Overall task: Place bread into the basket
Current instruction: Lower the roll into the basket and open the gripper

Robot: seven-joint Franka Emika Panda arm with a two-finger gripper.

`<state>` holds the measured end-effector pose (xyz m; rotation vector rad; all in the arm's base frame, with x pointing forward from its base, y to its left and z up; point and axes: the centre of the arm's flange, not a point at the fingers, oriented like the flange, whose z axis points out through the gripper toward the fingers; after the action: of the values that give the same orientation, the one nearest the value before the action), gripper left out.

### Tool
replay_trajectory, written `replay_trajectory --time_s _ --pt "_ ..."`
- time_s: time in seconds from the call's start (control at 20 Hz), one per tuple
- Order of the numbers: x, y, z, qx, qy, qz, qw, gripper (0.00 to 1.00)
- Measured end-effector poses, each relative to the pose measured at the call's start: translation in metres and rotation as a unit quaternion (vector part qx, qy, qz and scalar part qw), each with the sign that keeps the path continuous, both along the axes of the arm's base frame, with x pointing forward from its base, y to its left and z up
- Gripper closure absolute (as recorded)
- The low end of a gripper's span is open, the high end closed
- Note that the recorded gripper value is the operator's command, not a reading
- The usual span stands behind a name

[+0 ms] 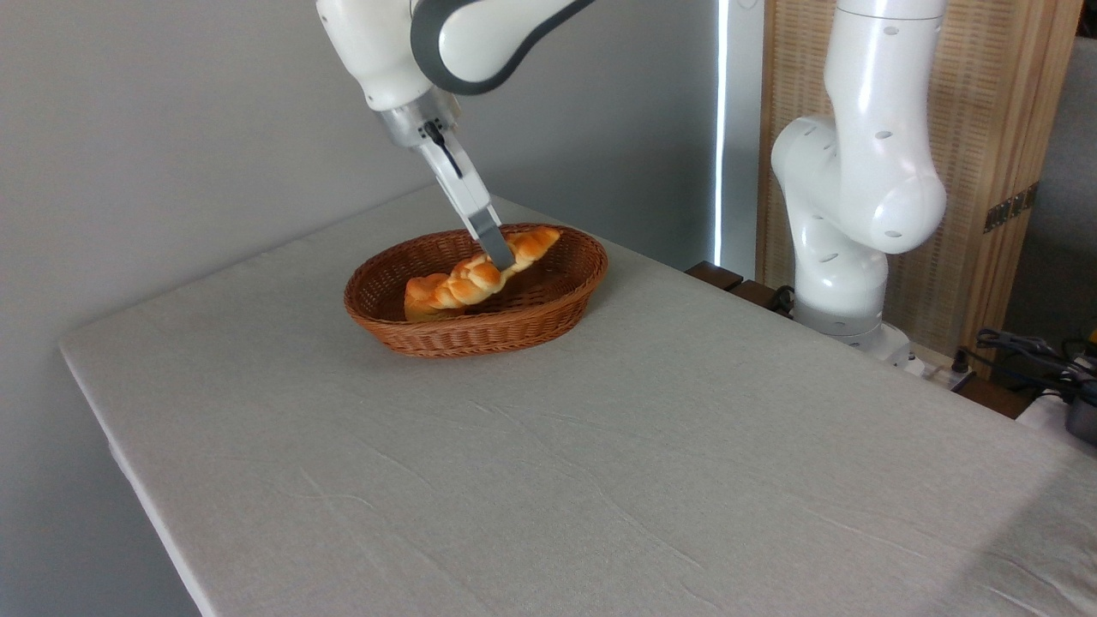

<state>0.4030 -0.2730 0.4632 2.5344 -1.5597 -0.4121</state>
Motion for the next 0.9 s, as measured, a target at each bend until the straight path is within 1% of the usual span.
replay_trajectory --time_s 0.65,0.75,0.85,0.9 --pt "0.002 0.005 -0.001 0.0 0.001 0.005 1.0 0.0" --pt "0.009 0.008 0.014 -0.009 -0.016 0.012 0.9998 0.0" --pt "0.024 0.019 0.044 -0.025 -0.046 0.03 0.9982 0.0" --pt "0.034 0.028 0.063 -0.034 -0.064 0.043 0.9965 0.0"
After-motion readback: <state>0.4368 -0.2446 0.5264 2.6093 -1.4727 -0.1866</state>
